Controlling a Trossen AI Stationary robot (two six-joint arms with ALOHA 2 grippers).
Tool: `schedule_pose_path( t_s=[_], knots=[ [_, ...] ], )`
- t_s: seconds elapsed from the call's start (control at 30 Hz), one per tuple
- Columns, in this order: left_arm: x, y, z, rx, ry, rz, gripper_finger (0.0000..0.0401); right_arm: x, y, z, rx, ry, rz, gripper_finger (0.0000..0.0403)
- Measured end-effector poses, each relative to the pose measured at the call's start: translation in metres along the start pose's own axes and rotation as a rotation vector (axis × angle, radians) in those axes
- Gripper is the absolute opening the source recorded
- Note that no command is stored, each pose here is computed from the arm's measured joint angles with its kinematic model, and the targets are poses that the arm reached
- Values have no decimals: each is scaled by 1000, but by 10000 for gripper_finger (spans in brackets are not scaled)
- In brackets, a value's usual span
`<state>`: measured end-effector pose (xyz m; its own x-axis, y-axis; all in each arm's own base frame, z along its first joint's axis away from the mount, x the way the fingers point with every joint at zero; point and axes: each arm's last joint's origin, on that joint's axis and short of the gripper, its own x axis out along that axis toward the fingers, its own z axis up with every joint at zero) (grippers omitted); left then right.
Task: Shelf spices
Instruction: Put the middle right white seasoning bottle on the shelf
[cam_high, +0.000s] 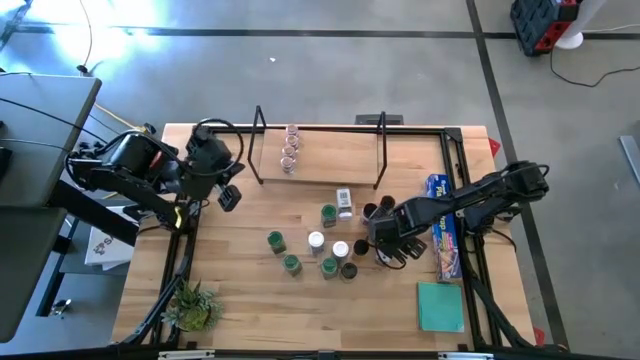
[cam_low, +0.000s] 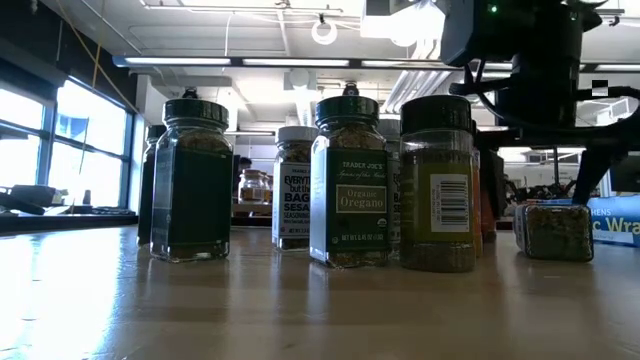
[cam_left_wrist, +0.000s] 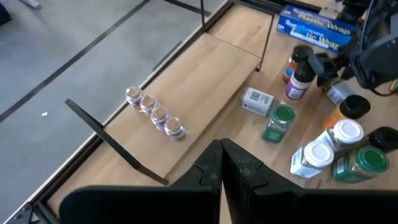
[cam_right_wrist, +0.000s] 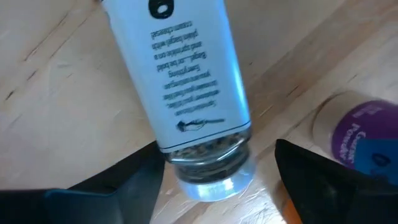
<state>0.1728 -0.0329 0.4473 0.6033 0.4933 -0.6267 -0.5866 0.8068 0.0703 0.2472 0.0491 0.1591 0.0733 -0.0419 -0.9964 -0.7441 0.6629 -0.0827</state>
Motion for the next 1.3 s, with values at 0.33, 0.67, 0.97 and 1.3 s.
schedule_pose_path(
  t_s=[0.33,0.67,0.97,1.3],
  knots=[
    [7,-9,0,21,35,-22,0,-21,-3,2,265,68,69,111],
    [6,-9,3,108,0,-12,0,-79,-16,15,698,-30,387,8],
    [6,-10,3,160,-2,-16,0,-59,7,-3,997,112,428,87],
    [6,-10,3,163,4,-21,0,-25,39,-22,1074,67,243,272]
  ],
)
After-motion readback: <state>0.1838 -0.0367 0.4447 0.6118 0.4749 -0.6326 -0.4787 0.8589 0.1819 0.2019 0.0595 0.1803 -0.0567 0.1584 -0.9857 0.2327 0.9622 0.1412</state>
